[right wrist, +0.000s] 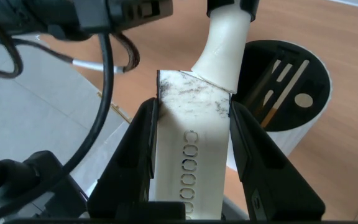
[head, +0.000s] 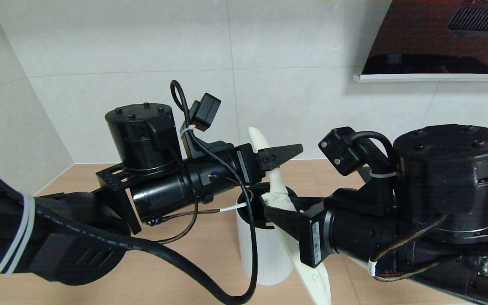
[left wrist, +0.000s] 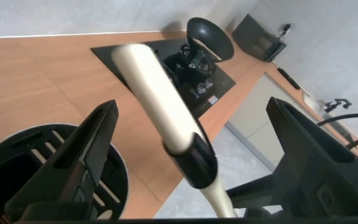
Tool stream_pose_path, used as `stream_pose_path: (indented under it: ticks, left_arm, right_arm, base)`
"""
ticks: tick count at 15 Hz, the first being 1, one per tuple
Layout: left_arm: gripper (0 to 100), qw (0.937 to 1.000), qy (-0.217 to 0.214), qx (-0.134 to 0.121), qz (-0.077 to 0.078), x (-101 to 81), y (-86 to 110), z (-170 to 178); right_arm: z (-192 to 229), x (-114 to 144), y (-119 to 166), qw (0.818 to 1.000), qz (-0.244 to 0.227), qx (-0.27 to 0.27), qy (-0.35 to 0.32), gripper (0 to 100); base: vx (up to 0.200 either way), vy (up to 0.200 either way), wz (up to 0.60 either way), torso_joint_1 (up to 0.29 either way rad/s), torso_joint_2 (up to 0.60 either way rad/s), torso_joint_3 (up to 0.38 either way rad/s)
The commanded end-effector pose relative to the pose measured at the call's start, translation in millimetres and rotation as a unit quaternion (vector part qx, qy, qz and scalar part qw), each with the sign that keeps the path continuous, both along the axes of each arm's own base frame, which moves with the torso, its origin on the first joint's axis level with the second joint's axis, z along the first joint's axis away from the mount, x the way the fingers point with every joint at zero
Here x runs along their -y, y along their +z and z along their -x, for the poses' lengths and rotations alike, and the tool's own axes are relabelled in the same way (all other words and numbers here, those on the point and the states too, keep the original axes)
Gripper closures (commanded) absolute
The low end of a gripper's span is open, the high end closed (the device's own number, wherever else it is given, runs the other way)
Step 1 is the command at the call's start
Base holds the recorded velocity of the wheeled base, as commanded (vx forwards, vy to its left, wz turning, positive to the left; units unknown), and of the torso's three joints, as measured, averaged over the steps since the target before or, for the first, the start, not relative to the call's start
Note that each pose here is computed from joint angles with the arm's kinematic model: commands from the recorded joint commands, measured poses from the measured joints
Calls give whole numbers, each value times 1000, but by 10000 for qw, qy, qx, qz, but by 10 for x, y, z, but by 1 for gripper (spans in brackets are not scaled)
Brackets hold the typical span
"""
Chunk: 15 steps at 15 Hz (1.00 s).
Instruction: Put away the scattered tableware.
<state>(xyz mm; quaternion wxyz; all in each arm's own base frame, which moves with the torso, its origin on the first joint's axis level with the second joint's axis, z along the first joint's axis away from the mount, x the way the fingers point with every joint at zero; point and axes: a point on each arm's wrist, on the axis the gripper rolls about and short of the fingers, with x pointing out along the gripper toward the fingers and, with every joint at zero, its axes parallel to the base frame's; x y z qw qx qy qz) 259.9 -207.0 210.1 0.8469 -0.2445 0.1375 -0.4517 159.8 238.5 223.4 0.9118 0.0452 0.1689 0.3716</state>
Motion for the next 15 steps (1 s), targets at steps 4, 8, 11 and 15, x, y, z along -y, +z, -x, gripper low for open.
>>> stream_pose_path:
  ticks: [4,8,11,15]
  left_arm:
    - [100,10000,1,2,-7,7,-2,7]
    - [100,10000,8,2,-8,-4,1,21]
    - [100,10000,24,33,16,-11,22,20]
    - [100,9982,292,427,298,-234,314,97]
  right_arm:
    - [-5,5,21,10000,-79,41,-20,100]
    - [17,60,87,9997,-166,119,-102,100]
    - [3,55,78,9997,-158,106,-119,100]
    - [-34,204,193,9983,-297,261,-417,100]
  base:
    - [0,0,0,0,0,0]
    - [0,0,0,0,0,0]
    - [0,0,0,0,0,0]
    - [0,0,0,0,0,0]
